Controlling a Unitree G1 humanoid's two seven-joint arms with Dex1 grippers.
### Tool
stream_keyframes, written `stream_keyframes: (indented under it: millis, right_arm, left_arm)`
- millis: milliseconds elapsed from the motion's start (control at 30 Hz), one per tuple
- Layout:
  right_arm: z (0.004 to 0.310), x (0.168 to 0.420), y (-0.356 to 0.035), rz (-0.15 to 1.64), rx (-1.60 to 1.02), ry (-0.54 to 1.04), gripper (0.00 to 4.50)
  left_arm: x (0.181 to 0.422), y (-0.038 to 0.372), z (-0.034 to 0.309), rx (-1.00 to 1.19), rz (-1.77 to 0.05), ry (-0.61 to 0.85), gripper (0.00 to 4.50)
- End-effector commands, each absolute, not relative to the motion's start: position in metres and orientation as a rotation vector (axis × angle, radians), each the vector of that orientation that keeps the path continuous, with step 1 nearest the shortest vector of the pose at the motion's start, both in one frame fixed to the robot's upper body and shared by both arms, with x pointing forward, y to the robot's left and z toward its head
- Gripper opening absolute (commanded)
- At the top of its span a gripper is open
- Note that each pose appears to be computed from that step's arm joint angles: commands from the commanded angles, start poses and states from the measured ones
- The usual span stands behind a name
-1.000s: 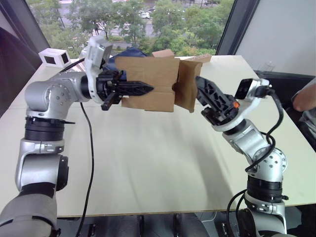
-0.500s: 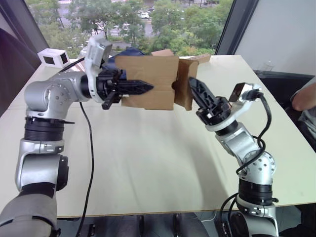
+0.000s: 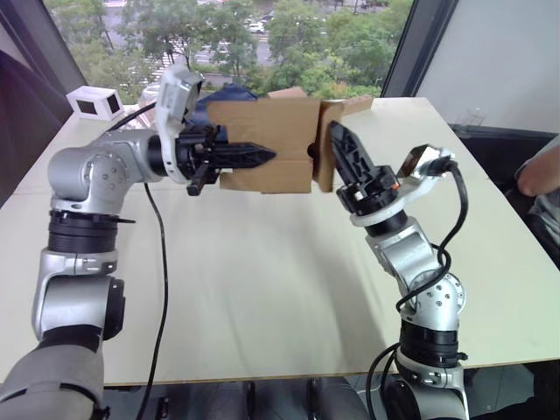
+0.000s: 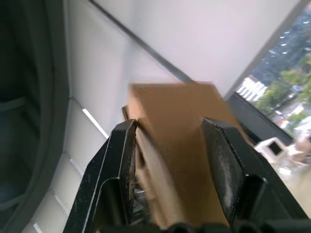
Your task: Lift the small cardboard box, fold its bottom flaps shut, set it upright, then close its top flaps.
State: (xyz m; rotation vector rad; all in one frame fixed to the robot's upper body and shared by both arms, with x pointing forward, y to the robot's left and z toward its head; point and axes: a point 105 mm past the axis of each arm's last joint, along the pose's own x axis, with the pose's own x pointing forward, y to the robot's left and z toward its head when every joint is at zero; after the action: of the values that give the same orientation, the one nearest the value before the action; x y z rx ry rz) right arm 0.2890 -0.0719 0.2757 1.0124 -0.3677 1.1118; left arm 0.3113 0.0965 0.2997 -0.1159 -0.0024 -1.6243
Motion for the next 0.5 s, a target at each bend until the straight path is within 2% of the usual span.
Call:
stream_keyframes:
  millis: [33, 500]
  right_arm:
    - [0.285, 0.277, -0.068, 1.169, 0.987, -0.396, 2.14]
    - [0.275, 0.292, -0.080, 1.059, 0.924, -0.397, 2.14]
  left_arm:
    - [0.308, 0.100, 0.311, -0.109, -1.630, -0.065, 0.00]
    - [0.307, 0.102, 0.313, -0.113, -1.625, -0.070, 0.00]
